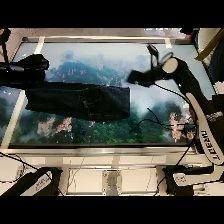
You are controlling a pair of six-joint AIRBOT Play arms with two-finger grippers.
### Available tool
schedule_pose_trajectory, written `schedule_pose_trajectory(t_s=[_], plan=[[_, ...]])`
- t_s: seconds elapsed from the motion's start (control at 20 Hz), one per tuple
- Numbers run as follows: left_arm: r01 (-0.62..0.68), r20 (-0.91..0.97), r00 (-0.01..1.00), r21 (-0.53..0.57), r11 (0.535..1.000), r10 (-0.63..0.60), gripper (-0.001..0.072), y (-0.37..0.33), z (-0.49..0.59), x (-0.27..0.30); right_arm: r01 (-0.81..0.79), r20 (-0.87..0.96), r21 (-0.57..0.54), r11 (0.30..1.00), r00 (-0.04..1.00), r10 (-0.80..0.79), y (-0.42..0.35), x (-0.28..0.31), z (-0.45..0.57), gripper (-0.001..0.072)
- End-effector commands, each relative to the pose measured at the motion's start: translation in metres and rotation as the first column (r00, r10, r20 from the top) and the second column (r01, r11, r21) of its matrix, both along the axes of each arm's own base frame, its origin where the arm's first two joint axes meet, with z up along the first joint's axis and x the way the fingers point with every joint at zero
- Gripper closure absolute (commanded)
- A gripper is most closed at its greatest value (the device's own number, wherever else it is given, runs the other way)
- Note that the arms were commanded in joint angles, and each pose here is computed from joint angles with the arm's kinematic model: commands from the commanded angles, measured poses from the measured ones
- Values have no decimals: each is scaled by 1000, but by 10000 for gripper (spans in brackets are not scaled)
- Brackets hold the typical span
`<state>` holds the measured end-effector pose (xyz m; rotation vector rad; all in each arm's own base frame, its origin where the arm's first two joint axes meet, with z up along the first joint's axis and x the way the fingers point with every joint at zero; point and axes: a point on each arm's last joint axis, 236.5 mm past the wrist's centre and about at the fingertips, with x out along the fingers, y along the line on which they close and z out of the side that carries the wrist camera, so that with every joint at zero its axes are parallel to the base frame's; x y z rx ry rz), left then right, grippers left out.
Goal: Fold the clothes and pants, and hang the long-sleeved shirts on hangers.
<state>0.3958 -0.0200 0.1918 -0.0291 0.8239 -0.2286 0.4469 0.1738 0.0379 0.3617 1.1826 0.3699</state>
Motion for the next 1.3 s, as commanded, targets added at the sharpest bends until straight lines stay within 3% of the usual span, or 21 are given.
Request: schedule_pose_trajectory(t_s=[0.0,0.15,0.3,0.7,0.75,0.85,0.9,1.1,1.25], plan=[[5,-7,1000,-11,1000,-5,686,-2,0,-2,133,-134,117,984,984,-117,-23,-16,-65,39],[9,-23,1000,-11,1000,-10,686,-3,-3,-5,191,-229,333,923,966,-117,-6,-20,-103,38],[10,-25,1000,-12,1000,-10,686,-3,-3,-5,219,-227,466,857,966,-123,14,0,-108,35],[8,-45,999,-18,1000,-9,686,-4,-6,-9,107,-244,474,874,970,13,86,-14,-129,48],[8,-45,999,-18,1000,-9,686,-4,-6,-9,77,-227,482,873,973,40,97,-15,-122,95],[8,-45,999,-17,1000,-9,686,-4,-6,-9,0,-178,509,861,978,105,112,-14,-97,524],[8,-45,999,-17,1000,-9,686,-4,-6,-9,-42,-148,516,856,979,137,115,-14,-83,656],[15,-69,997,-20,1000,-16,686,-6,-10,-12,-144,-175,401,905,957,230,74,-38,-51,659],[51,-106,993,-84,995,-59,686,-25,-20,-18,-200,-297,136,970,926,233,1,-78,-46,660]])
